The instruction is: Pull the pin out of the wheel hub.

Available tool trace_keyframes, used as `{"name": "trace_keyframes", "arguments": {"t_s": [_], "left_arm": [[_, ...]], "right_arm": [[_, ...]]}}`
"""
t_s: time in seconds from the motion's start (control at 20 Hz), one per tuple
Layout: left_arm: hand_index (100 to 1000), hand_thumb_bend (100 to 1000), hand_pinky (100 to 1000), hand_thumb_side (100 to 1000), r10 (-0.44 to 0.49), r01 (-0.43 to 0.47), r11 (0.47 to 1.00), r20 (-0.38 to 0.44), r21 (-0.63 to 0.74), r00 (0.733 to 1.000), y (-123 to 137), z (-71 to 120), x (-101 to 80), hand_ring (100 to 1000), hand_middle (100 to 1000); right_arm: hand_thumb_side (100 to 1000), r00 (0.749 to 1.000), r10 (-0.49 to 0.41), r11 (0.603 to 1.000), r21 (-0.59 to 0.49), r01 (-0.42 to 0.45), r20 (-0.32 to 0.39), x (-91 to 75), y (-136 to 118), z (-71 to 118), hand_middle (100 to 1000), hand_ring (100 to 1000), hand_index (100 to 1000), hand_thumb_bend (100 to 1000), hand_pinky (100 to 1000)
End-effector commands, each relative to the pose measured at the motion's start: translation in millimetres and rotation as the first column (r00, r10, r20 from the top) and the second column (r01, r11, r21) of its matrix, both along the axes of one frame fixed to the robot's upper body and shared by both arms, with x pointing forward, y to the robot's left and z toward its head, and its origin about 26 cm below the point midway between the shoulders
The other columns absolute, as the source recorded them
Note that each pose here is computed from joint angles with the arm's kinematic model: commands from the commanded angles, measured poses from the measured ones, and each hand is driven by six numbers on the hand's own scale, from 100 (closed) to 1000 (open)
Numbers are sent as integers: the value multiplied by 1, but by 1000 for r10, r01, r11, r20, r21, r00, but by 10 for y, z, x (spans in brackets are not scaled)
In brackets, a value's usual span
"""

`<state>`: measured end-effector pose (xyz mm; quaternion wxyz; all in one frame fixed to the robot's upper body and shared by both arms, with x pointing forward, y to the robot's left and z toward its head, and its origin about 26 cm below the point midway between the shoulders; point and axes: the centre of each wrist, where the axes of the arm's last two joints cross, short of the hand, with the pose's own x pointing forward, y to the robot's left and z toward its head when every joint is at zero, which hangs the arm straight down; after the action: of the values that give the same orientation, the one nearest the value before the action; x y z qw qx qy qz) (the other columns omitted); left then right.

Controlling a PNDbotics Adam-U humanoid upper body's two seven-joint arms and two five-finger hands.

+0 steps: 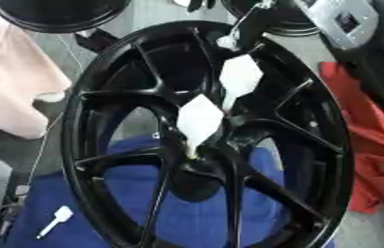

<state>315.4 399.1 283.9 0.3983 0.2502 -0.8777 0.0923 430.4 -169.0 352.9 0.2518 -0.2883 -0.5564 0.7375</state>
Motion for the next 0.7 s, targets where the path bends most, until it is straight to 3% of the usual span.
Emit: {"name": "trace_keyframes", "arguments": {"t_s": [0.05,0.3,0.4,0.5,0.7], "left_arm": [[810,143,709,748,3,-3,1000,19,19,1000,13,87,-26,631,571],[810,140,709,753,10,-10,1000,11,14,1000,33,62,-26,631,571],[810,138,710,755,13,-13,1000,9,11,1000,43,54,-27,631,572],[810,137,710,757,15,-15,1000,7,11,1000,51,49,-29,631,572],[810,135,710,761,19,-19,1000,6,12,1000,66,48,-36,631,572]], "right_arm": [[303,1000,-7,1000,19,6,23,-8,-76,110,868,860,907,144,892],[289,1000,-5,998,64,5,7,-50,-198,150,872,855,904,112,887],[241,1000,7,995,97,-6,-4,-105,-270,213,881,859,911,114,886],[115,999,37,992,120,-33,-36,-184,-346,276,885,859,912,155,883],[100,986,135,987,99,-125,-102,-485,-472,415,886,861,919,298,886]]}}
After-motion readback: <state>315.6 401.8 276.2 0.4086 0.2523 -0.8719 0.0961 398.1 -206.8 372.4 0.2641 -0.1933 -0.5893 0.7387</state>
